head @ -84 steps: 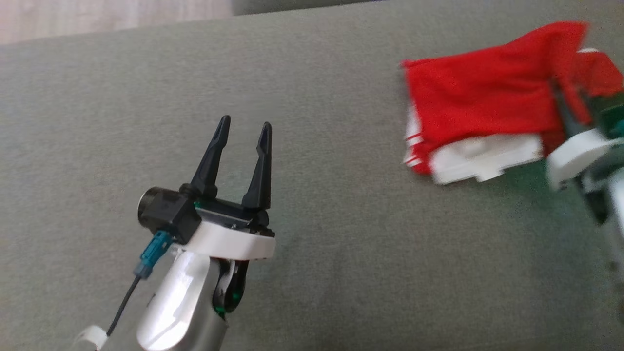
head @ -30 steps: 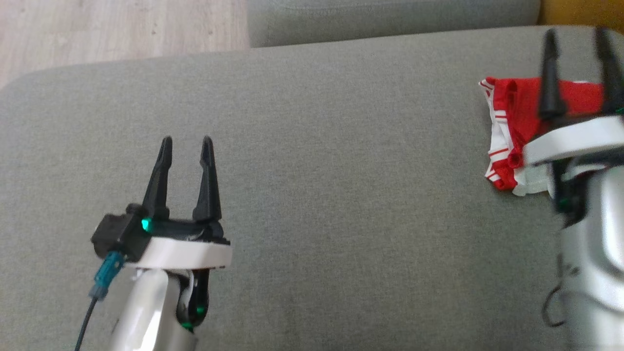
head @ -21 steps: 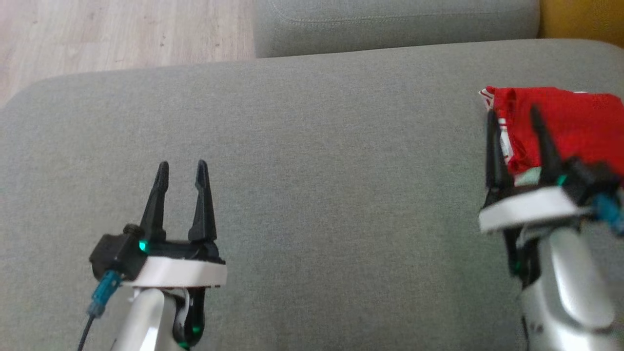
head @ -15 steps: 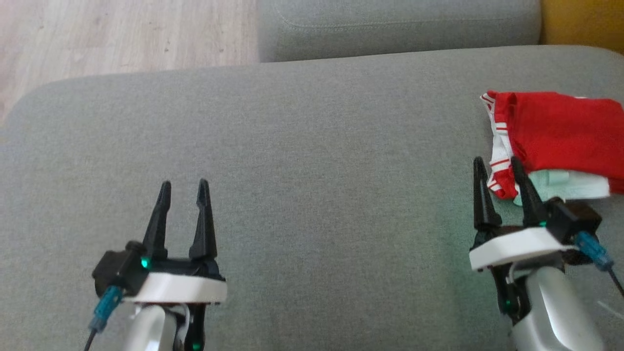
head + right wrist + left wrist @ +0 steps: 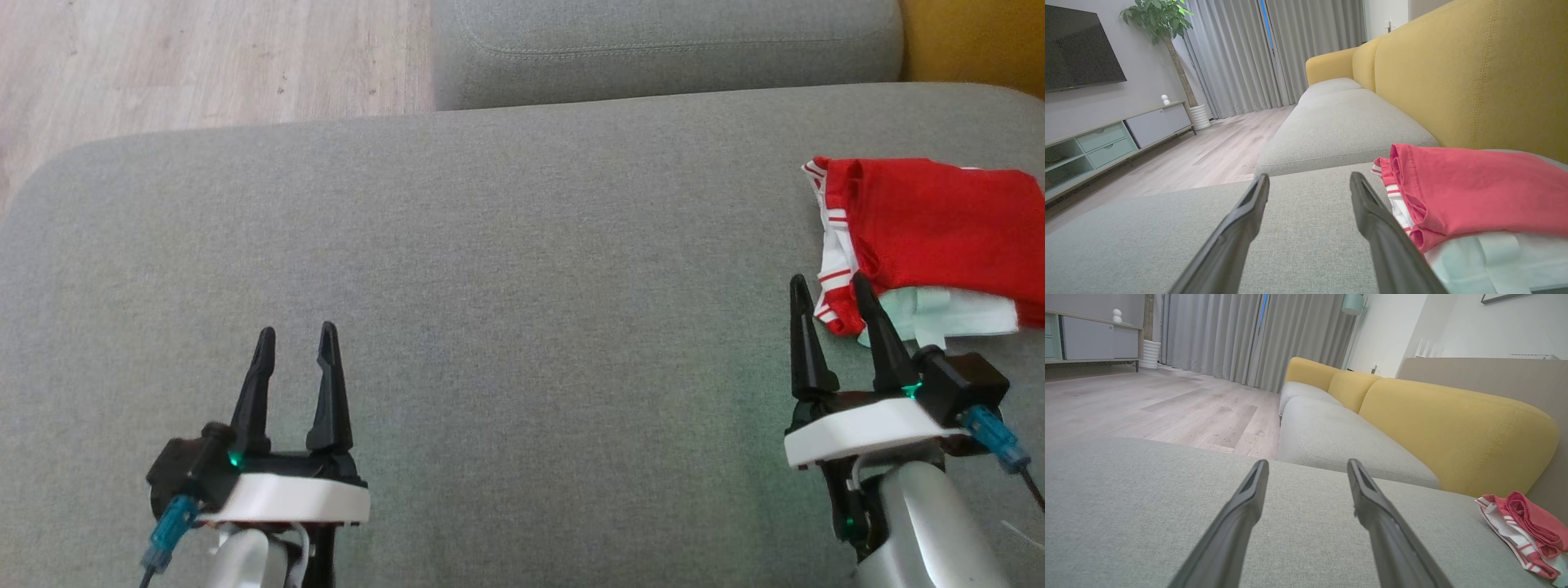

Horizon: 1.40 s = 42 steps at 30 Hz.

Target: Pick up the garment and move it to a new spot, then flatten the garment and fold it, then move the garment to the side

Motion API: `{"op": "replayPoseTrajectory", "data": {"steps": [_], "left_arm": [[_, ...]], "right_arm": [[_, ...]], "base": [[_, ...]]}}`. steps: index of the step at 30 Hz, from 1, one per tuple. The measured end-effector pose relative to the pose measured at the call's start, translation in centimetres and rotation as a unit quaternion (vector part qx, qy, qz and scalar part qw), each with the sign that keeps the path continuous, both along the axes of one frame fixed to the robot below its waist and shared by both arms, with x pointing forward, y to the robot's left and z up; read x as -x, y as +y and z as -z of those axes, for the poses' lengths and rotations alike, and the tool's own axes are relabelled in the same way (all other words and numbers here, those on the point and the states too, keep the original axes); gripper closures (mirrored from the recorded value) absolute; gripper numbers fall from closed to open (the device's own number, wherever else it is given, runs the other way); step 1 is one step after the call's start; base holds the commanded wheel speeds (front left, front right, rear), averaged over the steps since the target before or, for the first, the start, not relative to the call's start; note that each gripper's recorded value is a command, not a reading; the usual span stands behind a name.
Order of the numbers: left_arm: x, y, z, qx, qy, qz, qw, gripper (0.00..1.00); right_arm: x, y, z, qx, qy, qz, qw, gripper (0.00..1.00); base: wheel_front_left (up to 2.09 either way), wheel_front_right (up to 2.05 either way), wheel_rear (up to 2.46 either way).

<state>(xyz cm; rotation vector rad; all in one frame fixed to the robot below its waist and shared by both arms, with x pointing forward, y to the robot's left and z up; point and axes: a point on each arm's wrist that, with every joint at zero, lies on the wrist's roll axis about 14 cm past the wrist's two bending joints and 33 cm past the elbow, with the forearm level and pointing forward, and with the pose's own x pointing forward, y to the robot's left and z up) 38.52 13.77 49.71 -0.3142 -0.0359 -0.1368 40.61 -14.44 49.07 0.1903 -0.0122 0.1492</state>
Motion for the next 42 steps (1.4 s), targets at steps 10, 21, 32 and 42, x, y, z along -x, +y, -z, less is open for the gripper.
{"op": "replayPoseTrajectory", "data": {"steps": [10,21,32,42], "left_arm": [[0.0,0.1,0.0,0.010,0.001,-0.003,1.000,0.00],[0.6,0.3,2.1,0.014,0.035,-0.007,0.999,1.00],[2.1,0.8,4.7,0.057,0.088,-0.020,0.994,1.00],[2.0,1.4,4.8,0.099,0.099,-0.034,0.990,1.00]], "right_arm": [[0.0,0.3,-0.2,0.000,-0.004,-0.004,1.000,0.00],[0.8,0.4,1.8,0.000,0.028,-0.005,1.000,1.00],[2.6,-0.4,4.6,-0.049,0.084,0.015,0.995,1.00],[2.5,-1.2,4.3,-0.097,0.089,0.034,0.991,1.00]], "base": [[0.00,0.00,0.00],[0.00,0.00,0.00],[0.00,0.00,0.00],[0.00,0.00,0.00]]}}
